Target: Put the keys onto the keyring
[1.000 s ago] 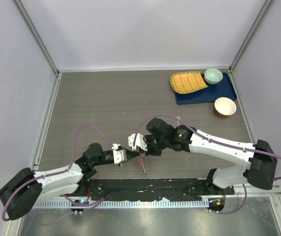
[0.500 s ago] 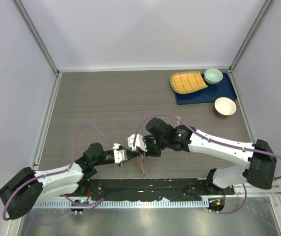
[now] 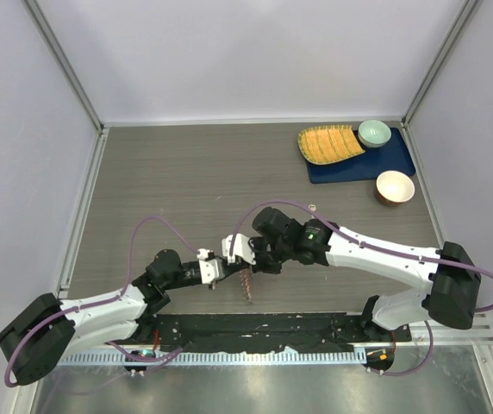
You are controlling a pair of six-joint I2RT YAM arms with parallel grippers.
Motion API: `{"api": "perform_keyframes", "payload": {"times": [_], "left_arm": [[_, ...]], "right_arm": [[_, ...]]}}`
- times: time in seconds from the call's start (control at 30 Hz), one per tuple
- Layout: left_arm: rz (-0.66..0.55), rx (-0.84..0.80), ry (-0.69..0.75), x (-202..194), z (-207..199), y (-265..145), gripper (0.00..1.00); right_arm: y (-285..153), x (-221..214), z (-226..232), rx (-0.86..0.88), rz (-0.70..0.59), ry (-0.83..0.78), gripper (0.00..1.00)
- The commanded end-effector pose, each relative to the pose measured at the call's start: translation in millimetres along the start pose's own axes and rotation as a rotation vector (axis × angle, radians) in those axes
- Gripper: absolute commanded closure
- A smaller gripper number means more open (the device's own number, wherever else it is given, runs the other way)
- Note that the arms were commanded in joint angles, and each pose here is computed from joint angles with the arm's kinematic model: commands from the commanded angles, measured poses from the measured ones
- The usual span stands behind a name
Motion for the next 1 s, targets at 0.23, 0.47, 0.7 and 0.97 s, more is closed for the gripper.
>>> {"api": "perform_keyframes", "payload": {"times": [0.23,0.47,0.7,0.97], "left_arm": [[-0.053,0.107,0.038,11,13,6,0.97],[-0.044,0.135,0.026,10,16,6,0.97],[-0.033,0.154,0.012,8,17,7,0.97],[-0.025,0.151,0.006,9,17,7,0.96]], "right_arm": [[-36,-34,-30,-0.493,0.202,0.357,0.99],[-34,-91,-48,-0.615,0.315,0.772,0.99],[-28,-120,-54,-0.663,0.428,0.937,0.99],[-43,-129,-43,-0.672,0.501,1.023,0.99]]}}
Point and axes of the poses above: each gripper's point midway between its finger pads, its own y axis out along the fingers, its own z axis along the line the jaws close on, x = y × z, the point moved 10 cm from there along -y, back along the fingers, and after that the axes turned 13 degrees about -y, right-handed, at the moved point
